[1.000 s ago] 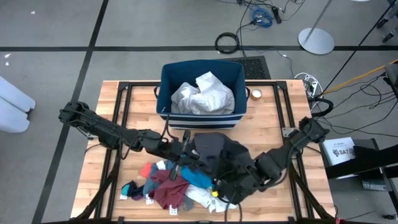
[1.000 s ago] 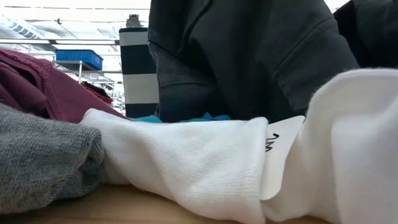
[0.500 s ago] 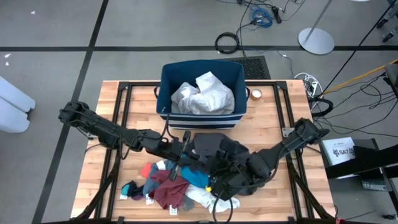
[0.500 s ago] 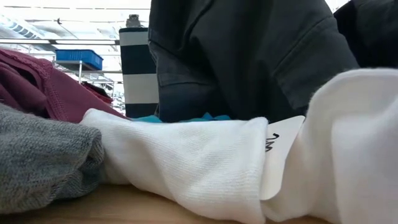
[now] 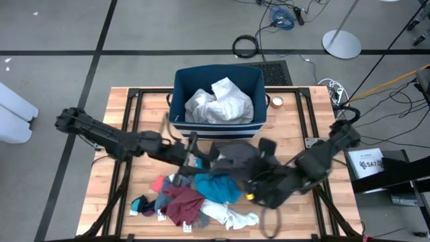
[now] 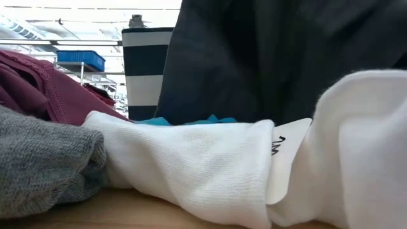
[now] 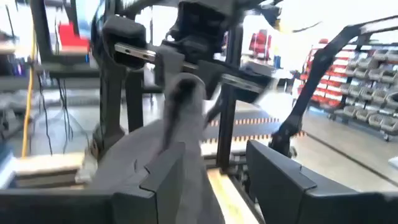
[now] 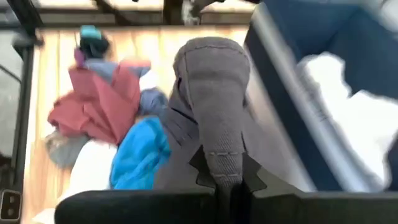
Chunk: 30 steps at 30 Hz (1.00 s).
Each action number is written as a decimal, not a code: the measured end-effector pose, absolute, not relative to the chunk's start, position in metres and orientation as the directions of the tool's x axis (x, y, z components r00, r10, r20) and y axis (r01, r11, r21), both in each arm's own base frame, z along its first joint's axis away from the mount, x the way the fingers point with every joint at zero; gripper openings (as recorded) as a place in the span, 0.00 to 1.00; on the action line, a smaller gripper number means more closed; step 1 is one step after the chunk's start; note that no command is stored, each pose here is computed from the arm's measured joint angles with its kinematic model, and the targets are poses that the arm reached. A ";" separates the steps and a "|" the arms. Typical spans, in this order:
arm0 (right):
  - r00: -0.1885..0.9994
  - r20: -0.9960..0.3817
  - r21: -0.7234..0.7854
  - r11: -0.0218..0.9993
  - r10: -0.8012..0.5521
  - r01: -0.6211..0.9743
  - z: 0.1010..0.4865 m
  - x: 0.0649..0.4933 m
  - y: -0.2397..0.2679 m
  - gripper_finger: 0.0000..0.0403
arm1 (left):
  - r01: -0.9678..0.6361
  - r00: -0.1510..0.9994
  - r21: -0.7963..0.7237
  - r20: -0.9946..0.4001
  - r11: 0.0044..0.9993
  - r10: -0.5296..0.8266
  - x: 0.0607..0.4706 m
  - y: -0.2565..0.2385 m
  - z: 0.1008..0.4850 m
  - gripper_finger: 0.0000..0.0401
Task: Sort clothes
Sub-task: Put the dark gray shorts into the blue bin
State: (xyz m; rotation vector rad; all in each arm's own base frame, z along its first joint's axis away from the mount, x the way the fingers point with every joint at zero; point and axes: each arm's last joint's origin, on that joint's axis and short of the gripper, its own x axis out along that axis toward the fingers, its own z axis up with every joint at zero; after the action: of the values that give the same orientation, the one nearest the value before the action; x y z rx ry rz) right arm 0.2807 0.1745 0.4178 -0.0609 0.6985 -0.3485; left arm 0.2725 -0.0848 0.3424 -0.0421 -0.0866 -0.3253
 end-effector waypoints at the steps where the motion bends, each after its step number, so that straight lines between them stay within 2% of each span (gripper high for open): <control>1: 0.733 -0.594 -0.175 0.942 -0.332 0.285 0.427 0.273 0.173 0.00 | 0.318 0.943 -0.014 0.108 0.948 -0.315 0.268 -0.083 0.348 0.45; 3: 0.773 -0.546 -0.171 0.947 -0.322 0.273 0.445 0.261 0.168 0.00 | 0.317 0.942 -0.008 0.116 0.948 -0.314 0.258 -0.080 0.355 0.45; 6: 0.829 -0.482 -0.137 0.959 -0.284 0.249 0.470 0.242 0.157 0.00 | 0.315 0.947 0.009 0.058 0.949 -0.314 0.249 -0.076 0.356 0.45; 11: 0.884 -0.398 -0.086 0.969 -0.246 0.232 0.499 0.216 0.137 0.00 | 0.318 0.938 -0.011 -0.146 0.948 -0.316 0.243 -0.075 0.339 0.45; 15: 0.907 -0.352 -0.057 0.973 -0.229 0.223 0.513 0.200 0.126 0.00 | 0.299 0.902 -0.080 -0.301 0.951 -0.309 0.242 -0.075 0.310 0.45; 20: 0.919 -0.328 -0.041 0.975 -0.221 0.219 0.520 0.191 0.118 0.00 | 0.261 0.887 -0.172 -0.346 0.950 -0.306 0.232 -0.072 0.276 0.46; 24: 0.919 -0.326 -0.050 0.975 -0.220 0.216 0.521 0.189 0.117 0.00 | 0.304 0.891 -0.232 -0.275 0.924 -0.362 0.220 -0.072 0.263 0.46; 30: 0.917 -0.325 -0.055 0.973 -0.230 0.225 0.521 0.190 0.115 0.00 | 0.344 0.855 -0.193 -0.340 0.919 -0.392 0.207 -0.075 0.230 0.46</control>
State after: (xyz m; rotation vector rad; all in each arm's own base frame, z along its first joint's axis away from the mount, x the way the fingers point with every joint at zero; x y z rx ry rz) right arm 0.1905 0.1149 0.5208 -0.0161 0.3366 -0.2343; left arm 0.2068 -0.0755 0.2298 -0.1273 0.3838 -0.3880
